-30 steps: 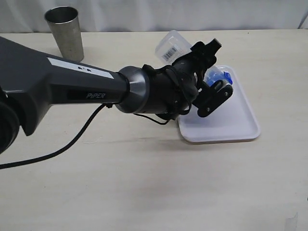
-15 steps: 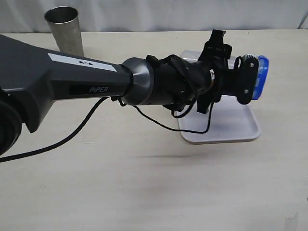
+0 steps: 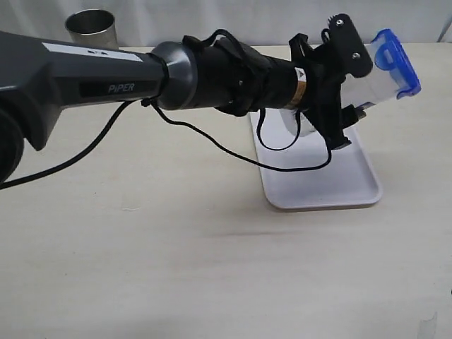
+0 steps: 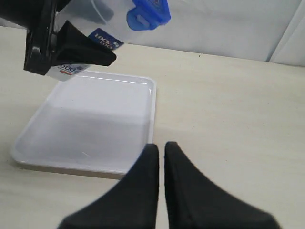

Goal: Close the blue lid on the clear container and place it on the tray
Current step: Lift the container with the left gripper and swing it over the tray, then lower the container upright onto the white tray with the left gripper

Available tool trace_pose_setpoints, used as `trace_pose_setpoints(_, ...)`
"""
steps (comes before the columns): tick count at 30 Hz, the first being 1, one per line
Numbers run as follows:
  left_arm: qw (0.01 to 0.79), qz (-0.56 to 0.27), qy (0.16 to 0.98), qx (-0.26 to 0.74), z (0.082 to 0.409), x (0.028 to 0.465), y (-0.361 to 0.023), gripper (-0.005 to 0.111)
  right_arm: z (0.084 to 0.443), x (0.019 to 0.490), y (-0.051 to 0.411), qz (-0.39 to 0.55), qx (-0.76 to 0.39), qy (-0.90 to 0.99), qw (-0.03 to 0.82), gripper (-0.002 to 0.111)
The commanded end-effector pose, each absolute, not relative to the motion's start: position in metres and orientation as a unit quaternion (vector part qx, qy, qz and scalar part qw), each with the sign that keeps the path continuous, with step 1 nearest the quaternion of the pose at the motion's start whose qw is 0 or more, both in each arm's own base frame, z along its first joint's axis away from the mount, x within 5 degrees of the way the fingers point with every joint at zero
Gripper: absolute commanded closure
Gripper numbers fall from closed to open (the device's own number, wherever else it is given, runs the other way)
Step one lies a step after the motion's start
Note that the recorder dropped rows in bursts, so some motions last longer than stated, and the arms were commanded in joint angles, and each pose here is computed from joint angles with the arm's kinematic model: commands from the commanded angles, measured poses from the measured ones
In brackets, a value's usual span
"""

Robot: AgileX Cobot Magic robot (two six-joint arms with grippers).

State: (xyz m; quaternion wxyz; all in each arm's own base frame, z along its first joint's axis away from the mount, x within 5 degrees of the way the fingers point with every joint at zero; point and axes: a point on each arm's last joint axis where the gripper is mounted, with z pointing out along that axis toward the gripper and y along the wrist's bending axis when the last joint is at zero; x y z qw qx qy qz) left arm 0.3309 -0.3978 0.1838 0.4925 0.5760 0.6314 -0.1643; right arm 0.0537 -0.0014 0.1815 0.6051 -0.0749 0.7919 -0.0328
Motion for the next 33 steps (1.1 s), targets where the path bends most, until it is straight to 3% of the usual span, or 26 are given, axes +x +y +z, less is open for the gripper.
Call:
trace_pose_setpoints(1, 0.491, -0.306, 0.63, 0.517, 0.189, 0.34, -0.394, 0.107, 0.181, 0.053, -0.002, -0.032, -0.072, 0.792, 0.606, 0.104)
trace_pose_setpoints(5, 0.533, -0.426, 0.584, 0.44, 0.177, 0.352, -0.392, 0.107, 0.181, 0.053, -0.002, -0.032, -0.072, 0.792, 0.606, 0.104)
trace_pose_setpoints(14, 0.609, -0.474, 0.554, 0.312, 0.11, 0.367, -0.388, 0.107, 0.181, 0.053, -0.002, -0.032, -0.072, 0.792, 0.606, 0.104)
trace_pose_setpoints(20, 0.631, -0.454, 0.559, 0.29, 0.081, 0.37, -0.382, 0.107, 0.181, 0.053, -0.002, -0.032, -0.072, 0.792, 0.606, 0.104)
trace_pose_setpoints(28, 0.614, -0.433, 0.589, 0.298, 0.073, 0.372, -0.383, 0.106, 0.181, 0.053, -0.002, -0.032, -0.072, 0.792, 0.606, 0.104)
trace_pose_setpoints(31, 0.603, -0.421, 0.606, 0.304, 0.069, 0.373, -0.383, 0.092, 0.181, 0.053, -0.002, -0.032, -0.072, 0.792, 0.606, 0.104)
trace_pose_setpoints(33, 0.603, -0.421, 0.605, 0.304, 0.069, 0.373, -0.383, 0.074, 0.181, 0.053, -0.002, -0.032, -0.072, 0.792, 0.606, 0.104)
